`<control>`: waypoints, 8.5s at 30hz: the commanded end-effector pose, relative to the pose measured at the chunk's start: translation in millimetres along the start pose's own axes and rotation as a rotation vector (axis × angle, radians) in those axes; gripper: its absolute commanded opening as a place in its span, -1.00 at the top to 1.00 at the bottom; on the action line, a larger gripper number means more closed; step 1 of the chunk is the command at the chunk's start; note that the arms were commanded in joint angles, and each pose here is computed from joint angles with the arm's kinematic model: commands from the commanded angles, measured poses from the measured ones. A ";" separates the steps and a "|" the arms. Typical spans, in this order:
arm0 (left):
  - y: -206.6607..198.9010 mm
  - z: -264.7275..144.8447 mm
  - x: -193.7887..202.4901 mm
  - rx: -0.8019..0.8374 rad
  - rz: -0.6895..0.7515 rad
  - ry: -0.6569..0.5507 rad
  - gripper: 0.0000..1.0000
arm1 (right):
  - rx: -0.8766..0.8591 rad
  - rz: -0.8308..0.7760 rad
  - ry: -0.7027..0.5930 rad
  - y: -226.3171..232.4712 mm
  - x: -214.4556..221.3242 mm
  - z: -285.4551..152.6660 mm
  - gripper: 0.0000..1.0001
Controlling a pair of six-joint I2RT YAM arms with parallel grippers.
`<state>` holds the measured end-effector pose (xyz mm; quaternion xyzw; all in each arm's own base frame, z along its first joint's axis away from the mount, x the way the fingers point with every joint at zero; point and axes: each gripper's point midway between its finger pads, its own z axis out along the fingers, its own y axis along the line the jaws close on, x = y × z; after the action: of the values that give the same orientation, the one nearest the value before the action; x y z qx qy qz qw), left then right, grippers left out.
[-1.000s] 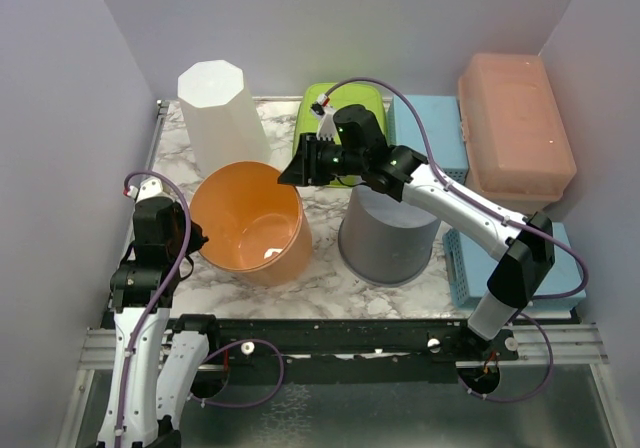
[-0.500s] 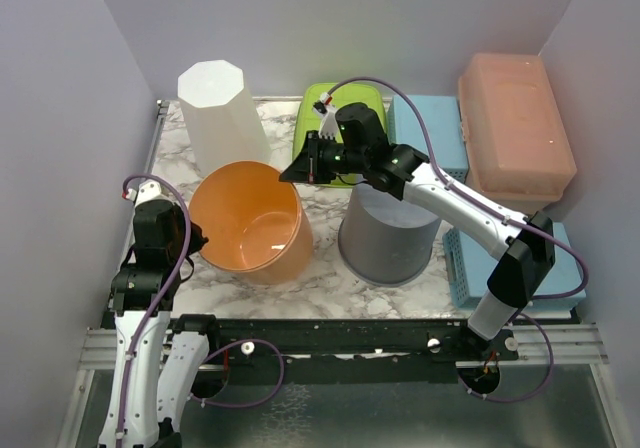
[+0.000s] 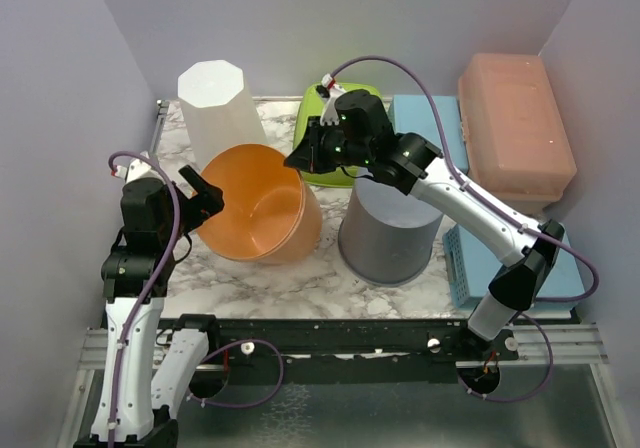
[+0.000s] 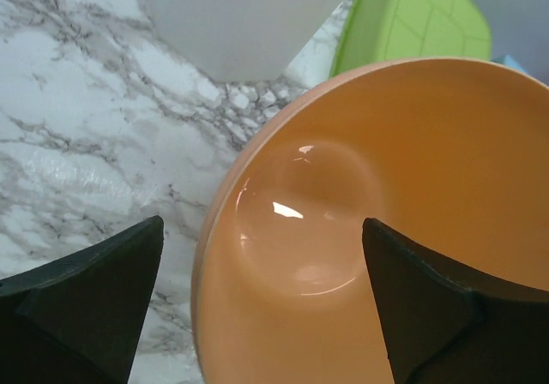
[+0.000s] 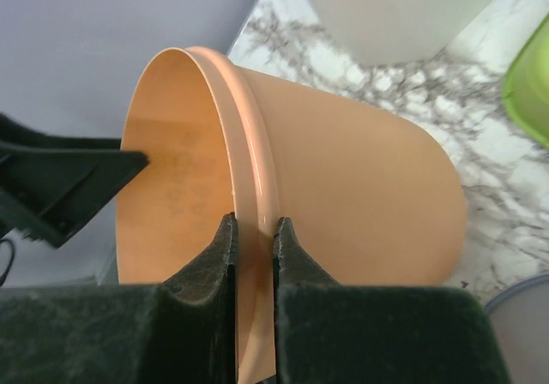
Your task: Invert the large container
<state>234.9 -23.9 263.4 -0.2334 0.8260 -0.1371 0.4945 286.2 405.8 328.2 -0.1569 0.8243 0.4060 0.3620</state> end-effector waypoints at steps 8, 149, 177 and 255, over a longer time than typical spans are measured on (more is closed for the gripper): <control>14.9 -29.9 -42.1 -0.140 0.018 -0.135 -0.98 | 0.236 -0.189 -0.235 -14.2 -81.8 -26.6 0.99; 10.7 -16.2 68.0 0.018 -0.305 0.281 0.41 | -0.179 -0.001 0.273 -62.7 32.9 98.5 -0.98; -3.6 -17.8 75.3 0.103 -0.341 0.319 0.41 | -0.561 -0.038 0.189 80.0 12.8 4.2 -0.57; -17.2 48.6 -8.3 0.095 -0.079 0.182 -0.05 | -0.050 0.171 0.167 -106.3 0.7 75.9 -0.96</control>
<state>284.1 -19.0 243.5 -0.2695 0.8513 -0.1859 0.4101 392.8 396.3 231.1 -0.1173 0.8559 0.4213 0.2760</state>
